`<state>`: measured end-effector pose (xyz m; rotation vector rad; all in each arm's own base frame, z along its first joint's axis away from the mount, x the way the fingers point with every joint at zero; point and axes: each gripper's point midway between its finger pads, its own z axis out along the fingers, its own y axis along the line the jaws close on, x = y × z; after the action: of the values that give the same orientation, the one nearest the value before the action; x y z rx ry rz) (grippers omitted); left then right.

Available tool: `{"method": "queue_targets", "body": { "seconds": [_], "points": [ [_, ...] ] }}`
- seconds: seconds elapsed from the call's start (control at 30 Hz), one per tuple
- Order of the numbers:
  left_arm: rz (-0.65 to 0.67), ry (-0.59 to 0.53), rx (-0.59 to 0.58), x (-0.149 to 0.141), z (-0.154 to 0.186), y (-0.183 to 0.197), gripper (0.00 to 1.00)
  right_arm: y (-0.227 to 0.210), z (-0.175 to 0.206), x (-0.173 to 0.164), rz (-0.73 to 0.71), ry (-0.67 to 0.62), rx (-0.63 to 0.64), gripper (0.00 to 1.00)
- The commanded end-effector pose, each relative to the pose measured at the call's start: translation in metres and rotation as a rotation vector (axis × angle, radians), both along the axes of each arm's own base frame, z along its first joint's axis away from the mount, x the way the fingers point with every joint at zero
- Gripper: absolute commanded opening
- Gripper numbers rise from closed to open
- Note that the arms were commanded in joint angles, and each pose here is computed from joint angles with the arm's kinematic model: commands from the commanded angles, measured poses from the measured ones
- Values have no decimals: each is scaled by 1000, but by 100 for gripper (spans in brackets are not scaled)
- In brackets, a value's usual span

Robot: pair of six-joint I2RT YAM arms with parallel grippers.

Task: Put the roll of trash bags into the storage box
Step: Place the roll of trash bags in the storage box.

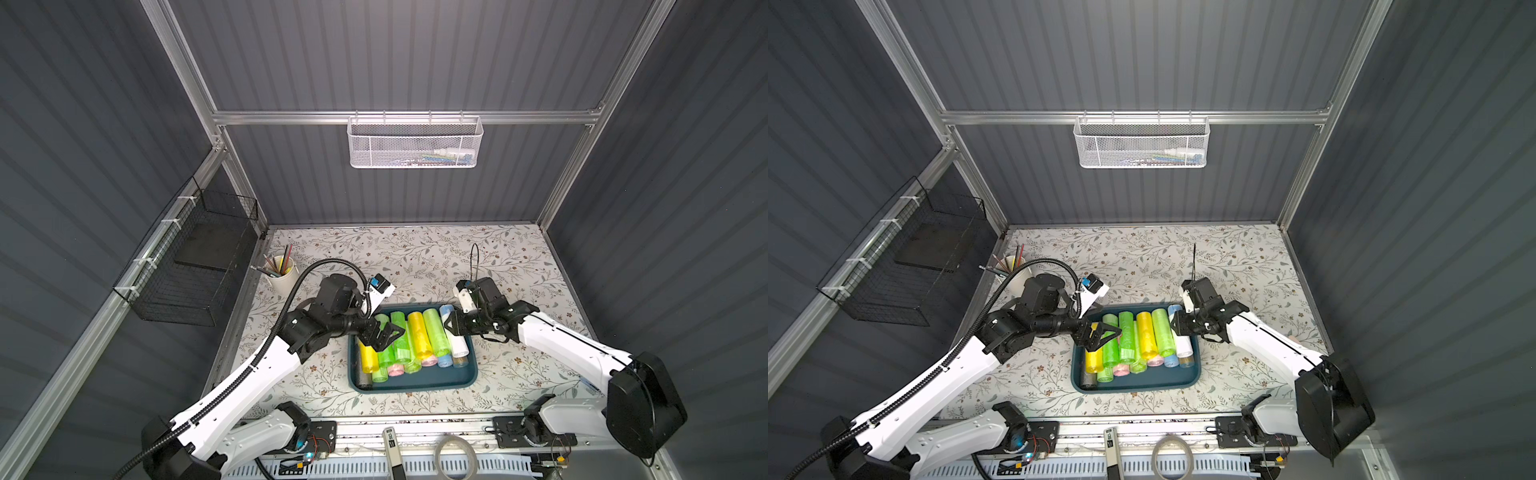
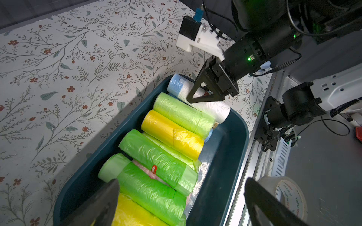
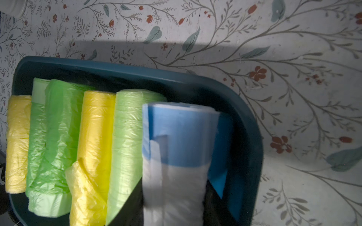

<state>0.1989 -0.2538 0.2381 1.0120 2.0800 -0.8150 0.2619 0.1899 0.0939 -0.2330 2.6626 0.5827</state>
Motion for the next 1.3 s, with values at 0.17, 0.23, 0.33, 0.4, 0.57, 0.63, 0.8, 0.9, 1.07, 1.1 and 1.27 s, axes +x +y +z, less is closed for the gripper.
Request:
{"method": "queue_targets", "body": {
  "seconds": [0.17, 0.23, 0.33, 0.4, 0.57, 0.63, 0.8, 0.9, 1.07, 1.1, 1.27],
  "points": [
    [-24, 4, 0, -3, -1, -1, 100, 8, -4, 4, 6, -15, 11, 41],
    [-25, 4, 0, -3, -1, -1, 100, 8, -5, 5, 6, -13, 6, 41],
    [-23, 6, 2, -3, -2, -1, 100, 8, -8, 7, 4, -12, -1, 41],
    [-25, 7, 2, -3, -2, -2, 100, 9, -10, 7, 7, -7, -3, 41],
    [-29, 19, 6, -3, -4, -3, 100, 10, -11, 7, 7, -2, -3, 41],
    [-30, 23, 9, -3, -6, -3, 100, 10, -11, 8, 6, -3, -5, 41],
    [-32, 20, 8, -3, -5, -3, 100, 11, -13, 7, 8, 2, -5, 41],
    [-31, 21, 9, -3, -5, -3, 100, 12, -14, 8, 11, 5, -6, 42],
    [-31, 20, 7, -3, -5, -3, 100, 13, -14, 8, 14, 8, -5, 42],
    [-30, 21, 7, -3, -5, -3, 100, 12, -14, 9, 12, 7, -6, 42],
    [-32, 19, 6, -4, -4, -3, 100, 11, -17, 8, 11, 10, -12, 43]
  ]
}}
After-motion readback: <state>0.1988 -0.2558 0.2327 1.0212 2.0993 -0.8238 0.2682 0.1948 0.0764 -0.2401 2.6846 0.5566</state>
